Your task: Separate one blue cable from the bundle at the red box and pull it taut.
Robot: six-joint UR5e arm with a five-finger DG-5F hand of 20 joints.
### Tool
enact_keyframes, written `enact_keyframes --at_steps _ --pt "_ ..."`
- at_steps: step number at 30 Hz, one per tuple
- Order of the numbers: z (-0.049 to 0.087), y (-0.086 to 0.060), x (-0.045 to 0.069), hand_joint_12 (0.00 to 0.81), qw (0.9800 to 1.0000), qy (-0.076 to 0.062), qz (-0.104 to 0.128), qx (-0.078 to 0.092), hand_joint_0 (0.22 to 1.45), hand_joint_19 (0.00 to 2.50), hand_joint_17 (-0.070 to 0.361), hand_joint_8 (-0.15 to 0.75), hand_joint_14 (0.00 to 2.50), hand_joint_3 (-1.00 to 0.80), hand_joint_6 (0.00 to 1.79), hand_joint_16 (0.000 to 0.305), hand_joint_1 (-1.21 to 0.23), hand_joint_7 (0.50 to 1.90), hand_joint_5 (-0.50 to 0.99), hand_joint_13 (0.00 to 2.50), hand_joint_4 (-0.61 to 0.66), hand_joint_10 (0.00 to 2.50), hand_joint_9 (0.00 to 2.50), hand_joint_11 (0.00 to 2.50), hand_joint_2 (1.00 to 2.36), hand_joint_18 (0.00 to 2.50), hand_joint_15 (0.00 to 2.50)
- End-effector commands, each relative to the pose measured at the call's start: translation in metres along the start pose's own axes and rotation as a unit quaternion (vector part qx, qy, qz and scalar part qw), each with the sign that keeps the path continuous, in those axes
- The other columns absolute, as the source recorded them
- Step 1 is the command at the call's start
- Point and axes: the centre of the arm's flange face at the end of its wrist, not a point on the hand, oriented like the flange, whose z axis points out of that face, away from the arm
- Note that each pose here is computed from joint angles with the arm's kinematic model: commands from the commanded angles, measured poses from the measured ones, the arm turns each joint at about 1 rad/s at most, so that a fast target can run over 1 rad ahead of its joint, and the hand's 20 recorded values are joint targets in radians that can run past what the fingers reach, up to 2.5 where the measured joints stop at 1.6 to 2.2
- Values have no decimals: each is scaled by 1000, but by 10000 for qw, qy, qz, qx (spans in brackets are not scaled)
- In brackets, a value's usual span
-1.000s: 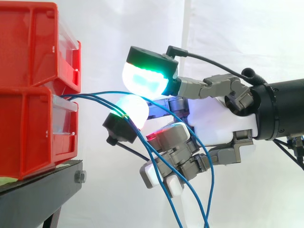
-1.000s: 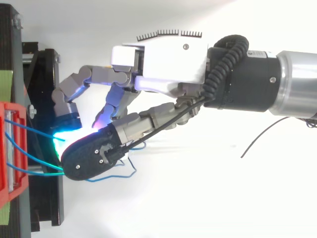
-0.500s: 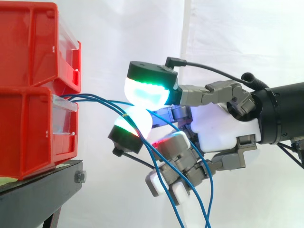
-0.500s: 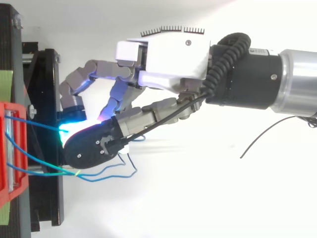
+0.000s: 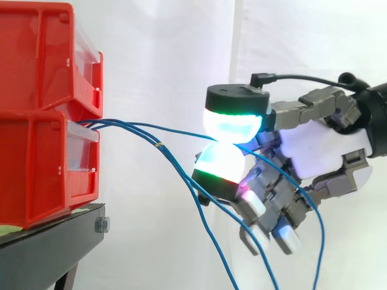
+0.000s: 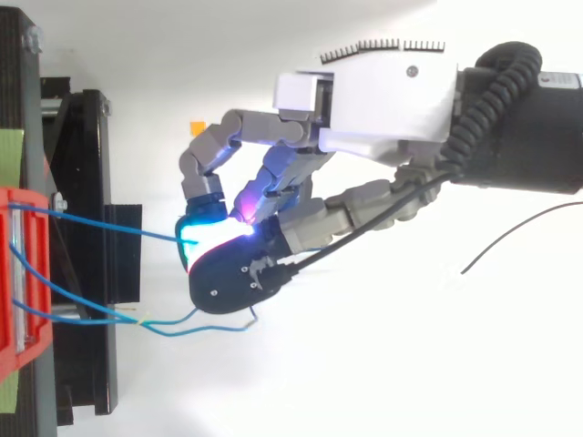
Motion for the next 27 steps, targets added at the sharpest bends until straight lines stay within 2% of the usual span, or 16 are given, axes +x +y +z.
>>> enact_keyframes --at_steps 1,3,6,8,9,10,11,12,13,15,19,21,23,25,27 --pt "-6 6 1 362 10000 8 -37 34 640 686 100 310 19 -142 868 45 -730 1128 -187 804 -64 25 922 869 1022 835 530" --pt "-15 10 2 362 9998 34 -24 173 639 679 100 316 21 -139 868 44 -729 1127 -188 806 -60 25 942 902 1022 835 541" --pt "-25 8 3 360 9994 37 22 331 641 679 99 314 20 -140 868 44 -729 1137 -188 808 -56 25 971 1006 1023 834 545" --pt "-37 7 2 361 9992 3 64 395 642 679 98 314 20 -136 869 44 -728 1136 -188 812 -53 26 994 1064 1023 832 563" --pt "-47 0 4 361 9989 -61 74 467 642 678 98 310 22 -136 869 44 -728 1136 -188 817 -53 25 1000 1072 1023 832 570" --pt "-50 -1 4 360 9989 -104 94 448 644 678 98 310 22 -135 868 44 -729 1139 -188 825 -52 25 1006 1086 1023 831 572" --pt "-57 -2 4 361 9989 -233 153 367 644 680 98 313 22 -134 869 44 -729 1140 -188 828 -55 25 1012 1100 1023 830 579" --pt "-57 -2 4 362 9989 -233 153 367 643 679 98 313 23 -130 869 43 -729 1144 -188 831 -58 25 1013 1101 1023 830 586" --pt "-60 -3 5 362 9988 -321 222 298 643 680 98 310 21 -130 869 43 -729 1142 -188 832 -56 26 1022 1122 1024 829 596" --pt "-68 -7 8 363 9976 -484 478 111 646 681 98 310 23 -124 871 43 -729 1152 -188 841 -55 25 1034 1140 1023 829 602" --pt "-66 -11 11 371 9966 -479 659 93 651 691 98 310 22 -126 872 44 -725 1181 -189 850 -39 24 1033 1177 1023 826 629" --pt "-65 -10 12 381 9966 -467 684 46 673 704 101 304 24 -187 892 45 -722 1104 -205 853 -13 24 1032 1216 1019 829 643" --pt "-61 -6 13 385 9961 -486 725 -152 684 704 102 306 24 -223 894 45 -729 1091 -209 847 -3 23 1031 1234 1018 828 641" --pt "-56 0 13 386 9948 -495 791 -417 707 705 103 304 24 -318 896 46 -756 1077 -213 847 15 25 1027 1247 1013 829 643" --pt "-55 2 13 390 9942 -516 793 -503 731 699 103 302 24 -410 898 46 -757 1075 -213 846 21 22 1031 1266 1007 828 638"
